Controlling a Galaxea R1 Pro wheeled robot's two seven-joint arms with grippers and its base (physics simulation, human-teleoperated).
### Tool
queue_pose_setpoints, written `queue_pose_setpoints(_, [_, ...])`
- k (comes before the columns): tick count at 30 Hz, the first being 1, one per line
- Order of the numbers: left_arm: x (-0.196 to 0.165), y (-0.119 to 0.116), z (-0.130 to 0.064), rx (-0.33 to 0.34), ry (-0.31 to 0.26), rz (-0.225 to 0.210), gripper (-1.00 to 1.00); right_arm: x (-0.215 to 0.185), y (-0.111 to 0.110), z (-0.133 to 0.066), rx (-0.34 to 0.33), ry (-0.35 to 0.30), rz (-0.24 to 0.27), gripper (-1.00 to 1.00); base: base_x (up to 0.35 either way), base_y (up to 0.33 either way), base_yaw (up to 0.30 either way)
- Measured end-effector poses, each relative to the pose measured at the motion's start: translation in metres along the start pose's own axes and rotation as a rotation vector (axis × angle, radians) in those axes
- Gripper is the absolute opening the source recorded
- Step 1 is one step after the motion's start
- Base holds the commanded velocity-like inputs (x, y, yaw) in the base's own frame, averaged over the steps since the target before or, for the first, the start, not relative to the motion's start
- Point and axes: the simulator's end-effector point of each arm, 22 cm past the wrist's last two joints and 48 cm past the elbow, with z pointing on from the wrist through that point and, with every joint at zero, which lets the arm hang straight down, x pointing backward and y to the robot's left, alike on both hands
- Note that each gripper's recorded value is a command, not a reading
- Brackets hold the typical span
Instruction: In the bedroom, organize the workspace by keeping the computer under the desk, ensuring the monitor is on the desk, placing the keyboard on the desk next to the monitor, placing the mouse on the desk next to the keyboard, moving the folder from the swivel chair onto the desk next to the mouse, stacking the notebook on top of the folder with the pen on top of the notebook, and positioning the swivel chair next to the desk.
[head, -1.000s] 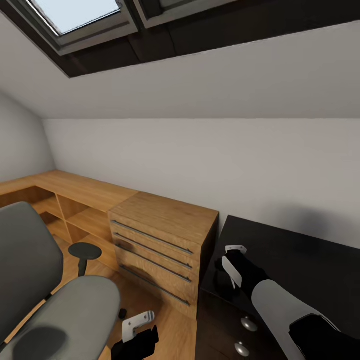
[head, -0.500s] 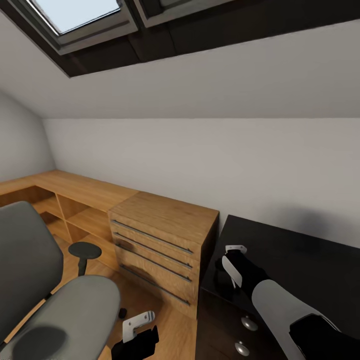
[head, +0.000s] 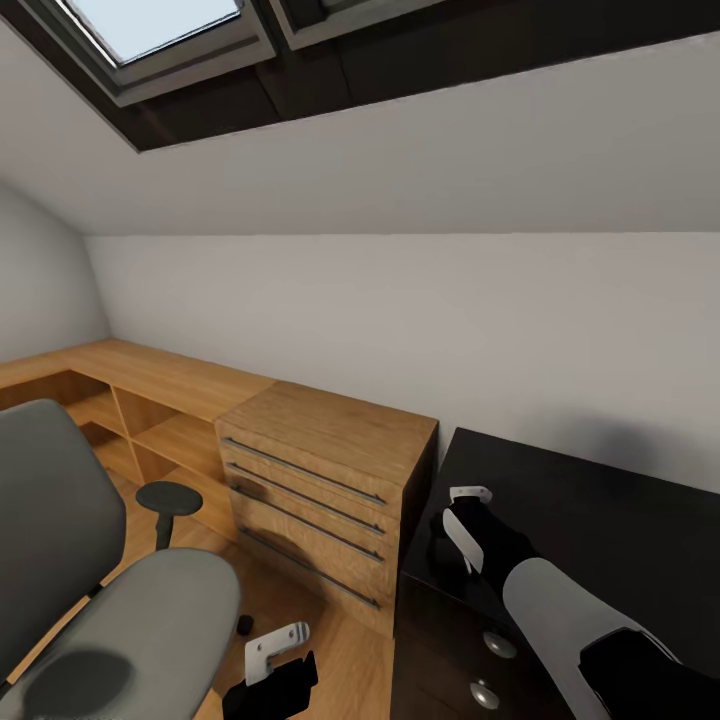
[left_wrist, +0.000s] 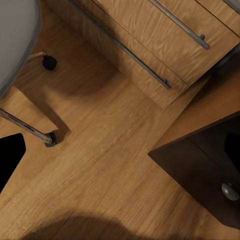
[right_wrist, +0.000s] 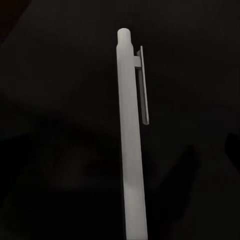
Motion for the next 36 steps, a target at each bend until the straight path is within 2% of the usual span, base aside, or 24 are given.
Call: queue_pose_setpoints(36, [0.0017,-0.0002,0.0006,0.000,0.002,0.003,1.00,0.0004,-0.0066,0.0024,-0.015,0.007,0.035,1.00,0.000,0.000,0.000])
